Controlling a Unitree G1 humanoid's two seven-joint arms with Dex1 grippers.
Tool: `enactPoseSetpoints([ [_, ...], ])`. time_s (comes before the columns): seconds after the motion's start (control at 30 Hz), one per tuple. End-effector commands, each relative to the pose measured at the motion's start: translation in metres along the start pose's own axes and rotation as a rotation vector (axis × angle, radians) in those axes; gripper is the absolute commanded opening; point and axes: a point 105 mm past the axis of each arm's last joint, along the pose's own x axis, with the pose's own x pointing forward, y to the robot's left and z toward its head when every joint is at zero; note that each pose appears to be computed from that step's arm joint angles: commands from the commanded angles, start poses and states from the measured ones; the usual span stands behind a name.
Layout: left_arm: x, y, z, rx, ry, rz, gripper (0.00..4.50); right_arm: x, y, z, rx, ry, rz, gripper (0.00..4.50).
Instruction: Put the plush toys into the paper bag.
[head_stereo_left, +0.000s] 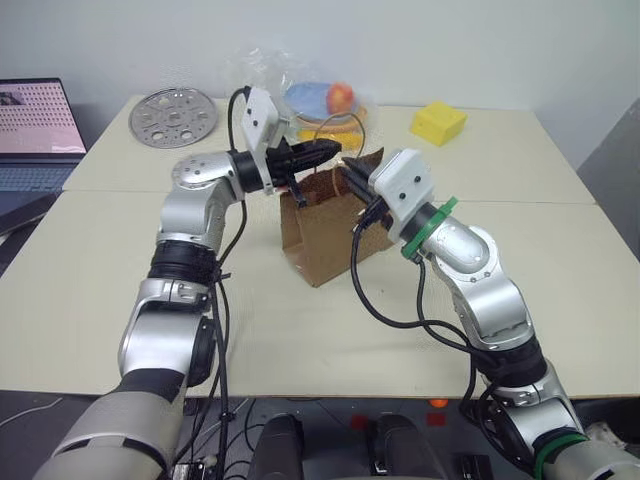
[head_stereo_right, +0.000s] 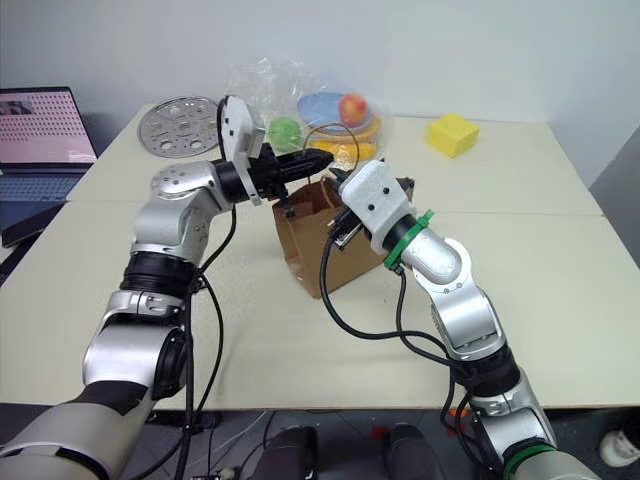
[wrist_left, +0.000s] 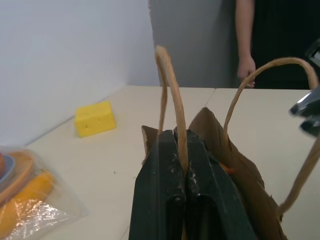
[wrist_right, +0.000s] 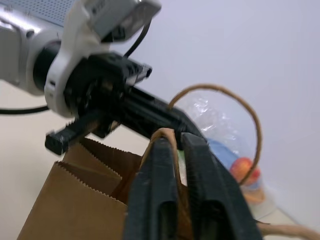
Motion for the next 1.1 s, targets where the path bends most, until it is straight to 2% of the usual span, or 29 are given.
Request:
enactPoseSetpoints([
  [0.03,-0.018,0.003,0.023,0.012,-0.065,0.033,0.92,-0.008,-0.005,0.004,0.040,-0.021,0.031,1.59],
  [0.1,-0.029,0.004,0.030,0.006,-0.081,0.054,1.54,-0.012,-0.009,0.004,0.071,-0.020,0.037,2.34],
  [0.3,-0.065,-0.002,0.034,0.025,-0.032,0.097,3.41,-0.028,-0.007,0.024,0.355,-0.059,0.127,4.48],
  [0.4,-0.082,-0.016,0.025,0.002,0.022,0.134,4.35,-0.044,-0.008,0.046,0.474,-0.107,0.217,4.50],
  [0.53,-0.090,-0.036,0.007,-0.079,0.038,0.180,4.46,-0.060,-0.015,0.060,0.506,-0.095,0.278,4.50],
  [0.67,-0.083,-0.050,-0.012,-0.109,0.053,0.262,4.46,-0.069,-0.026,0.073,0.629,-0.085,0.305,4.50],
  [0.9,-0.072,-0.055,-0.037,-0.171,0.039,0.282,4.46,-0.093,0.005,0.029,0.565,0.186,0.363,4.50],
  [1.1,-0.058,-0.060,-0.054,-0.181,0.039,0.242,4.46,-0.091,0.015,0.024,0.531,0.204,0.386,4.50],
])
